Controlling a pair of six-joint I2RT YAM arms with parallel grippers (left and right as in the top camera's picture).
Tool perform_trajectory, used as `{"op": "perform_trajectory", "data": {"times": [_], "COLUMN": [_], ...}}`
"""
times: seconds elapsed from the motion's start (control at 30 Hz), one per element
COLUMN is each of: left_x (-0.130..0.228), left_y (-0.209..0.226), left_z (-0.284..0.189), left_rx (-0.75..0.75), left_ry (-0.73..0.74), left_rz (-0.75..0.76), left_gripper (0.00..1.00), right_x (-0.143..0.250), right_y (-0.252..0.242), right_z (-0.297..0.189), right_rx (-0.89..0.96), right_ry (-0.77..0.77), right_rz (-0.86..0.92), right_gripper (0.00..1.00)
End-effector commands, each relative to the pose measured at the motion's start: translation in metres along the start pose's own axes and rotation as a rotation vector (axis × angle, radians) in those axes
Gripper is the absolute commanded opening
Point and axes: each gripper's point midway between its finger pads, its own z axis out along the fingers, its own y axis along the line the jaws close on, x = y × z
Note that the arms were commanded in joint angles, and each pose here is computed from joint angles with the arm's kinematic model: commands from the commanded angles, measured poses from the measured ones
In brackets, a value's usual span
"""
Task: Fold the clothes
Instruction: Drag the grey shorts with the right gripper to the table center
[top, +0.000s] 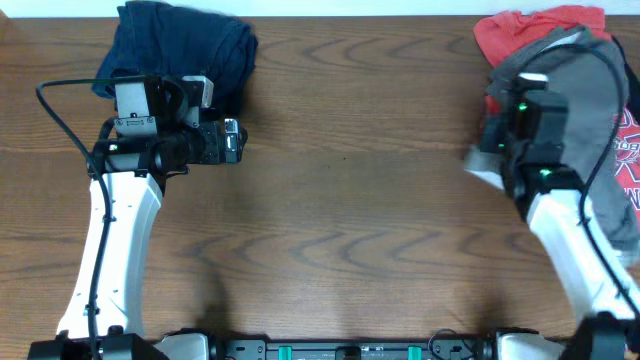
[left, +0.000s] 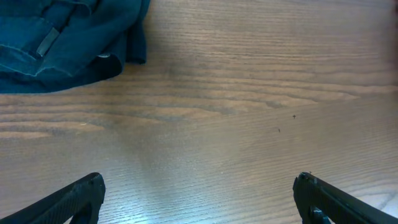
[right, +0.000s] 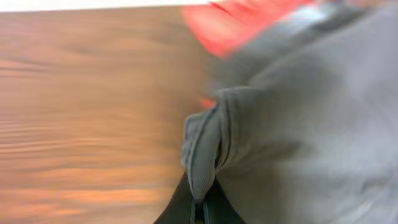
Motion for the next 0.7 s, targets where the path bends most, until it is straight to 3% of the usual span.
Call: {"op": "perform_trajectory", "data": {"times": [0.0, 0.17, 0.4, 0.67], "left_x": [-0.005, -0.004, -0.004, -0.006], "left_y": [-0.004, -0.004, -0.003, 0.006], "left_z": [0.0, 0.0, 0.0, 0.0], "left_rx": [0.019, 0.018, 0.014, -0.039], "left_ry": [-0.007, -0.003, -0.006, -0.013], "left_rz": [0.012, 0.011, 0.012, 0.015], "left_gripper": [0.98, 0.98, 0.98, 0.98], "right_x": [-0.009, 0.023, 0.096, 0.112], "right_y": [0.088, 0.176, 0.272, 0.333], "right_z": [-0.022, -0.037, -0.064, -0.119], "right_rx": [-0.305, -0.497, -0.684, -0.836], "right_ry": [-0.014, 0.052, 0.183, 0.176], "right_rz": [0.012, -0.094, -0.285, -0.406], "right_gripper": [0.01, 0.01, 0.02, 0.01]}}
